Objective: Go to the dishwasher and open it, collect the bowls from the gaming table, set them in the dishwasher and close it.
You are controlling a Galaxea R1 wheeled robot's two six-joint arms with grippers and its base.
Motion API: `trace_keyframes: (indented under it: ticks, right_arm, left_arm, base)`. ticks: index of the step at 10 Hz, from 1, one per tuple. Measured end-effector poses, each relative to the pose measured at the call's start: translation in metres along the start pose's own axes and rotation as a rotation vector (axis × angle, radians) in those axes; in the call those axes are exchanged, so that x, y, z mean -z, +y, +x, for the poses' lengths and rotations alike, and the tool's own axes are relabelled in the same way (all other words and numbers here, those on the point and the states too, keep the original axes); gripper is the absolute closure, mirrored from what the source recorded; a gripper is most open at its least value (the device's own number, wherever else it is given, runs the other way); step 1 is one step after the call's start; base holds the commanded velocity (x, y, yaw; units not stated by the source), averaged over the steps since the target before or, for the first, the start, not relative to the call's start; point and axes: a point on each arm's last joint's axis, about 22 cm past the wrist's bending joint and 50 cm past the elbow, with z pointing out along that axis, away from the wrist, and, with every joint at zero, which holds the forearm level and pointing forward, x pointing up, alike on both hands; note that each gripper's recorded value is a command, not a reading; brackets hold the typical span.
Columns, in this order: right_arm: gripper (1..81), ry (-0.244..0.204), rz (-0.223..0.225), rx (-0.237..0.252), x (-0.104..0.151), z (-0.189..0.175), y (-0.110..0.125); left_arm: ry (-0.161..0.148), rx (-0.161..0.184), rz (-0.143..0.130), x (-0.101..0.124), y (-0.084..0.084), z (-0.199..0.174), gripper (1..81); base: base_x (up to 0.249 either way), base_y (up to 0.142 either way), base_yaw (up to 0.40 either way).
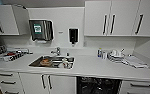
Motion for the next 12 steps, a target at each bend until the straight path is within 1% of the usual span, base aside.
trace_keyframes:
  ticks: [1, 2, 3, 4, 7, 9, 12]
  right_arm:
    - [1.0, -0.041, -0.002, -0.016, 0.005, -0.013, -0.002]
    - [1.0, -0.111, -0.002, -0.036, 0.011, -0.036, -0.007]
    - [1.0, -0.175, 0.008, -0.053, 0.02, -0.07, -0.019]
    - [1.0, -0.207, 0.011, -0.062, 0.029, -0.087, -0.025]
    - [1.0, -0.202, 0.0, -0.065, 0.051, -0.078, -0.026]
    - [1.0, -0.233, -0.009, -0.075, 0.069, -0.097, -0.026]
    - [1.0, -0.265, -0.029, -0.09, 0.092, -0.118, -0.026]
  left_arm:
    - [-0.008, 0.003, 0.002, 0.005, 0.001, -0.003, 1.0]
    - [-0.018, 0.007, 0.003, 0.012, 0.003, -0.008, 1.0]
    - [-0.031, 0.011, 0.005, 0.021, 0.005, -0.014, 1.0]
    - [-0.041, 0.015, 0.007, 0.029, 0.008, -0.018, 1.0]
    - [-0.073, 0.028, 0.011, 0.053, 0.015, -0.033, 1.0]
    - [-0.097, 0.037, 0.014, 0.069, 0.02, -0.046, 1.0]
    - [-0.127, 0.049, 0.018, 0.091, 0.026, -0.063, 1.0]
  base:
    - [0.0, 0.0, 0.0]
    - [0.0, 0.0, 0.0]
    - [0.0, 0.0, 0.0]
    - [0.0, 0.0, 0.0]
    - [0.0, 0.0, 0.0]
    - [0.0, 0.0, 0.0]
    - [0.0, 0.0, 0.0]
